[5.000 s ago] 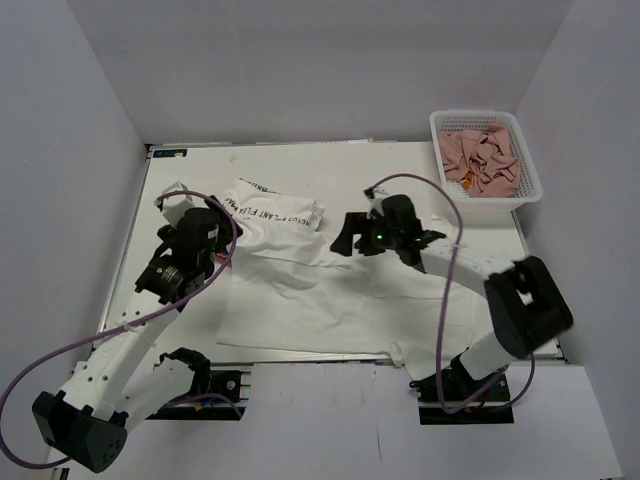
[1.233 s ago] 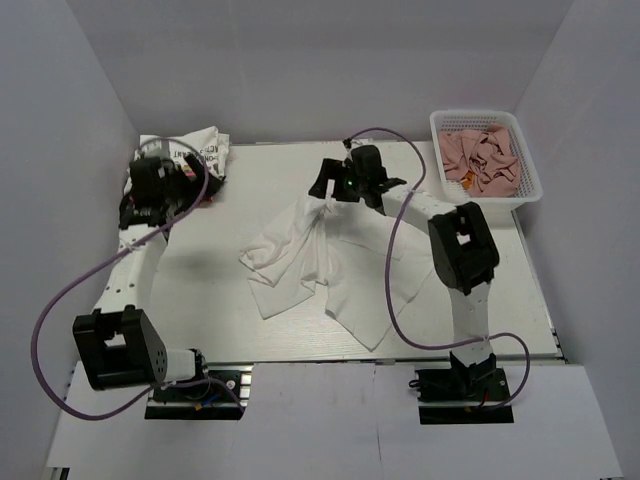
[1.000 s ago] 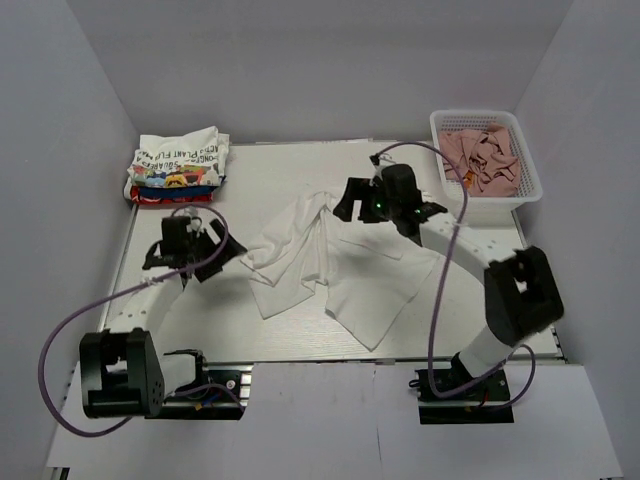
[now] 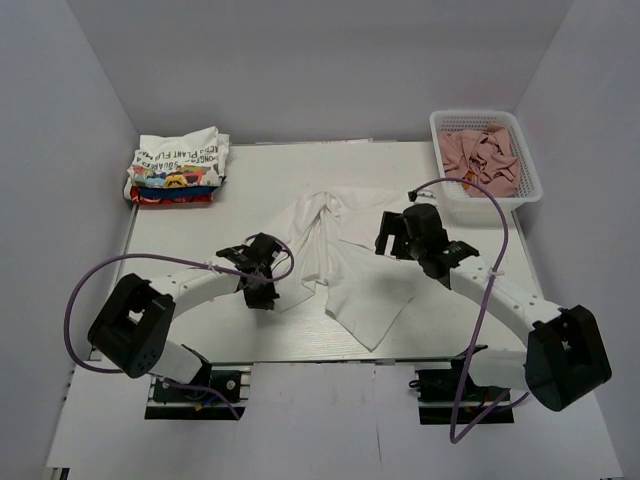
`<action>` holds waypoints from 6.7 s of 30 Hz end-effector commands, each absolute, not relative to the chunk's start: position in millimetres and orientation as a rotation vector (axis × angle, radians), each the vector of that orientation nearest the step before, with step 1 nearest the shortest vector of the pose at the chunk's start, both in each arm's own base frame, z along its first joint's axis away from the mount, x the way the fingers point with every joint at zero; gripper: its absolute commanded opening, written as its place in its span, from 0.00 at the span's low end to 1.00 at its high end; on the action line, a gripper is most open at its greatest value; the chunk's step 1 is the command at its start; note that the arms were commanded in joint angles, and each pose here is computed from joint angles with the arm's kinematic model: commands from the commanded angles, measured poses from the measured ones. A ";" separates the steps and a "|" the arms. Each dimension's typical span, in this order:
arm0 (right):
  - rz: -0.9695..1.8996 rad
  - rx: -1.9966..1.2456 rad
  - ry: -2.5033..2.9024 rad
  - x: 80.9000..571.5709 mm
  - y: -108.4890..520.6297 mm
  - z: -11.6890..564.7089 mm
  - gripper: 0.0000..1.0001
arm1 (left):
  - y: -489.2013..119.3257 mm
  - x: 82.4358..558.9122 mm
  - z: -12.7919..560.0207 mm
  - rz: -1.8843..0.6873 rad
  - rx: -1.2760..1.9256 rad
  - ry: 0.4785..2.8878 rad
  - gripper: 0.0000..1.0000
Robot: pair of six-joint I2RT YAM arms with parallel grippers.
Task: Fold and stack the t-shirts
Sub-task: Flatten out the tshirt
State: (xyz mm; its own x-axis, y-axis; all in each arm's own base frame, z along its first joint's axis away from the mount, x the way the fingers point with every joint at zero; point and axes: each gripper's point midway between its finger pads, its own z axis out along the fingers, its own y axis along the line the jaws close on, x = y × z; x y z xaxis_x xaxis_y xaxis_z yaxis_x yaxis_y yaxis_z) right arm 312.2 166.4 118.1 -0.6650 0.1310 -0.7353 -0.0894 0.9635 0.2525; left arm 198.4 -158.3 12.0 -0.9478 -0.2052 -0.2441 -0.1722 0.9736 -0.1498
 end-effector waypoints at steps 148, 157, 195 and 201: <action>0.356 -0.060 2.195 452.7 150.9 154.0 0.90 | -121.0 513.8 150.5 -0.234 -0.451 2.169 1.00; 0.261 0.152 2.425 364.8 115.6 65.0 0.90 | -112.2 467.1 73.0 -0.169 -0.496 2.357 1.00; 0.223 -0.094 2.242 362.6 131.5 148.6 0.90 | 8.3 223.3 69.9 0.338 -1.114 2.300 1.00; 0.213 -0.095 2.197 356.4 134.0 166.0 0.90 | 9.6 193.7 46.3 0.279 -1.221 2.287 0.96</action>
